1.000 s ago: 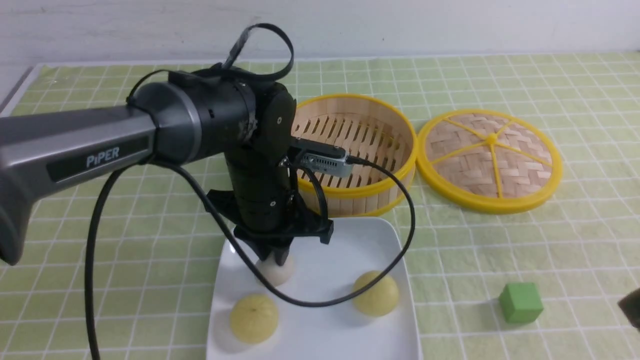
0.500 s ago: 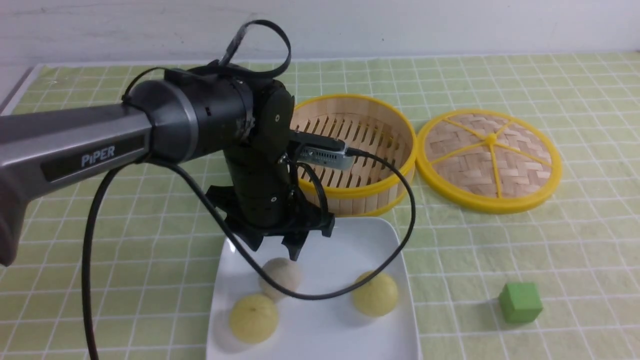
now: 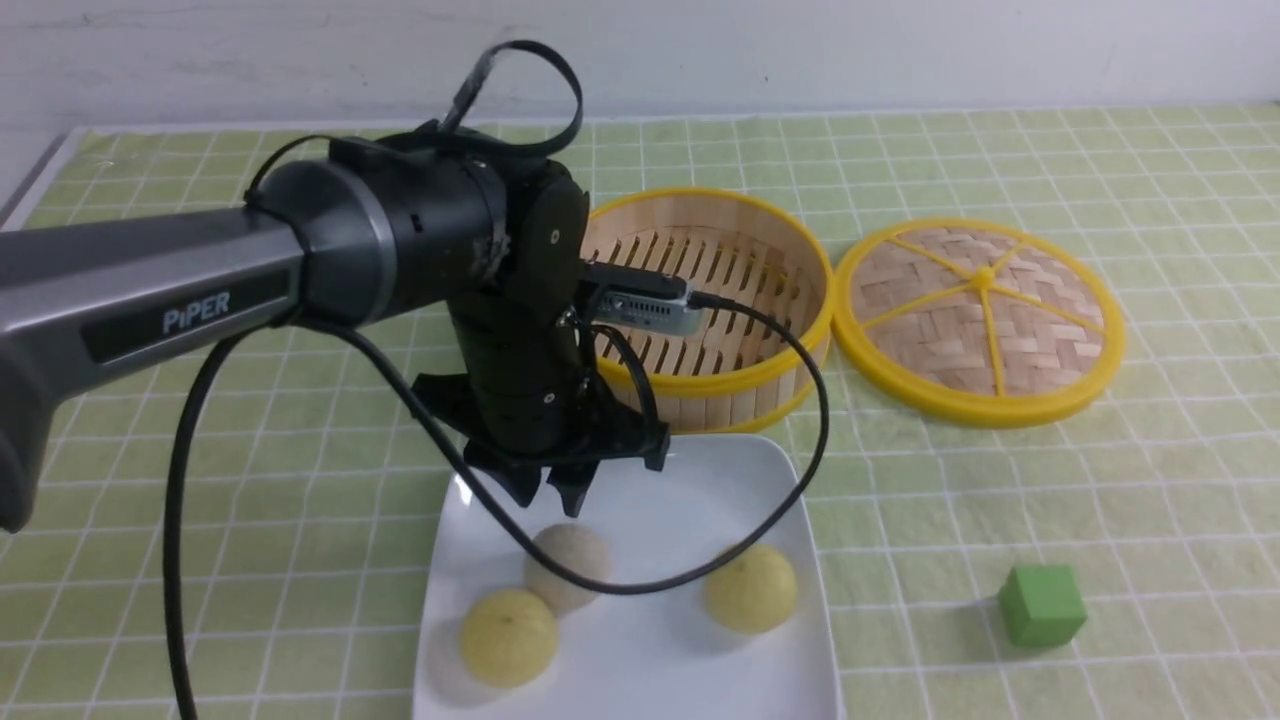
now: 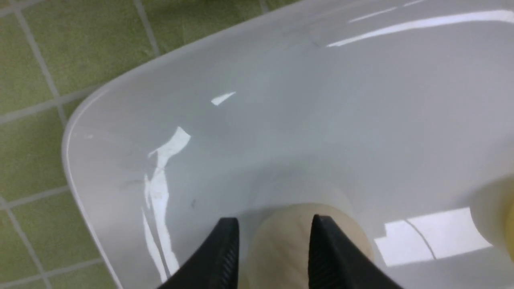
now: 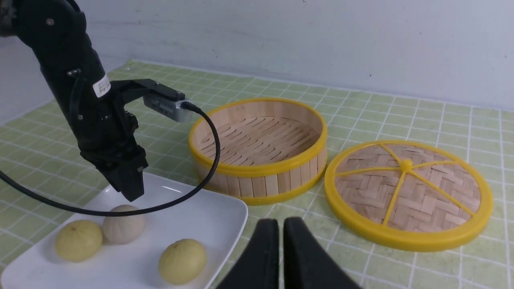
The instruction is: Put the steamed buns into the plate on the green tablecloth.
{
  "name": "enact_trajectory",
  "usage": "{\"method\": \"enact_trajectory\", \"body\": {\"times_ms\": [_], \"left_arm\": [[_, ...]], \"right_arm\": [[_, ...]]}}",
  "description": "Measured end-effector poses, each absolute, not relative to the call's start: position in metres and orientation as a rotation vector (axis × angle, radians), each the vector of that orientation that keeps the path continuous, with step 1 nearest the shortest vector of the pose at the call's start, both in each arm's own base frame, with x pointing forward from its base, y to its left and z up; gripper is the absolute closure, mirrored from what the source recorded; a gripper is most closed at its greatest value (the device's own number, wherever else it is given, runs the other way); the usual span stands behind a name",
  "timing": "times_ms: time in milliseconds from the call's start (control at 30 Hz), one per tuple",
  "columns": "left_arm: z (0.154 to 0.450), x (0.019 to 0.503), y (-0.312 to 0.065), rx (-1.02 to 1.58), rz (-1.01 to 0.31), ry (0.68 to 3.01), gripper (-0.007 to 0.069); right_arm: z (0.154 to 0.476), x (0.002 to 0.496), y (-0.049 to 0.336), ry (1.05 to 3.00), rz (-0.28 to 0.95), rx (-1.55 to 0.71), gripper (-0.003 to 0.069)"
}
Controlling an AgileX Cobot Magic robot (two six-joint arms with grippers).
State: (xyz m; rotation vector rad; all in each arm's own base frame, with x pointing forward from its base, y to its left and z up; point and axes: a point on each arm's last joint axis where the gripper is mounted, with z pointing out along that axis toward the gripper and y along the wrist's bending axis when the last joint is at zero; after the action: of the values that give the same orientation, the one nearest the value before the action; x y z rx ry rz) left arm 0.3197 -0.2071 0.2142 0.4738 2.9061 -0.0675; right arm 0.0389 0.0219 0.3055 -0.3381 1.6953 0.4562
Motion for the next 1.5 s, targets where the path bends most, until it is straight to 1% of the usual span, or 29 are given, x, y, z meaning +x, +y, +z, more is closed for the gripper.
{"method": "enact_trajectory", "body": {"times_ms": [133, 467, 533, 600, 667, 700, 767, 800, 867, 900, 933, 967, 1067, 1133, 1167, 1200, 1233, 1267, 1400, 1433, 1500], "left_arm": [[0.214, 0.320, -0.207, 0.472, -0.068, 2.905, 0.0391], [0.215, 0.323, -0.209, 0.467, -0.094, 2.868, 0.0396], [0.216, 0.323, -0.209, 0.466, -0.097, 2.866, 0.0415], [0.219, 0.321, -0.209, 0.461, -0.106, 2.865, 0.0451], [0.227, 0.319, -0.208, 0.455, -0.123, 2.848, 0.0514], [0.235, 0.318, -0.207, 0.451, -0.135, 2.831, 0.0556], [0.250, 0.314, -0.204, 0.448, -0.150, 2.792, 0.0608], [0.251, 0.313, -0.204, 0.447, -0.153, 2.788, 0.0610], [0.274, 0.306, -0.197, 0.449, -0.159, 2.729, 0.0623], [0.274, 0.306, -0.197, 0.449, -0.159, 2.729, 0.0623], [0.283, 0.303, -0.195, 0.448, -0.163, 2.704, 0.0623], [0.301, 0.296, -0.189, 0.442, -0.178, 2.658, 0.0623], [0.330, 0.283, -0.179, 0.433, -0.195, 2.577, 0.0623], [0.353, 0.269, -0.168, 0.426, -0.198, 2.520, 0.0623], [0.355, 0.268, -0.167, 0.425, -0.199, 2.514, 0.0623], [0.373, 0.255, -0.156, 0.419, -0.190, 2.470, 0.0623], [0.375, 0.254, -0.155, 0.419, -0.188, 2.465, 0.0623], [0.394, 0.237, -0.141, 0.409, -0.171, 2.422, 0.0623], [0.428, 0.198, -0.109, 0.376, -0.131, 2.353, 0.0623], [0.429, 0.195, -0.107, 0.374, -0.129, 2.350, 0.0623], [0.444, 0.168, -0.087, 0.347, -0.113, 2.326, 0.0623]], "right_arm": [[0.306, 0.039, 0.022, 1.694, 0.457, -0.338, 0.0614], [0.304, 0.038, 0.021, 1.685, 0.457, -0.338, 0.0607], [0.298, 0.036, 0.020, 1.673, 0.446, -0.321, 0.0604], [0.290, 0.035, 0.017, 1.665, 0.416, -0.287, 0.0603], [0.273, 0.036, 0.015, 1.683, 0.362, -0.230, 0.0600], [0.261, 0.038, 0.013, 1.705, 0.324, -0.192, 0.0598], [0.241, 0.040, 0.011, 1.736, 0.263, -0.129, 0.0594], [0.239, 0.040, 0.010, 1.741, 0.258, -0.123, 0.0594], [0.214, 0.045, 0.007, 1.804, 0.185, -0.054, 0.0590], [0.214, 0.045, 0.007, 1.804, 0.185, -0.054, 0.0589], [0.206, 0.046, 0.006, 1.830, 0.163, -0.031, 0.0587], [0.192, 0.048, 0.005, 1.873, 0.130, -0.003, 0.0585], [0.176, 0.049, 0.004, 1.924, 0.106, 0.003, 0.0580], [0.171, 0.050, 0.003, 1.921, 0.095, 0.000, 0.0578], [0.171, 0.050, 0.003, 1.919, 0.095, 0.000, 0.0578], [0.172, 0.051, 0.003, 1.907, 0.094, 0.000, 0.0577], [0.172, 0.051, 0.003, 1.906, 0.094, 0.000, 0.0577], [0.172, 0.051, 0.003, 1.903, 0.092, -0.001, 0.0575], [0.172, 0.051, 0.003, 1.901, 0.092, -0.001, 0.0568], [0.172, 0.051, 0.003, 1.901, 0.092, -0.001, 0.0568], [0.172, 0.051, 0.003, 1.901, 0.092, -0.001, 0.0563]]}}
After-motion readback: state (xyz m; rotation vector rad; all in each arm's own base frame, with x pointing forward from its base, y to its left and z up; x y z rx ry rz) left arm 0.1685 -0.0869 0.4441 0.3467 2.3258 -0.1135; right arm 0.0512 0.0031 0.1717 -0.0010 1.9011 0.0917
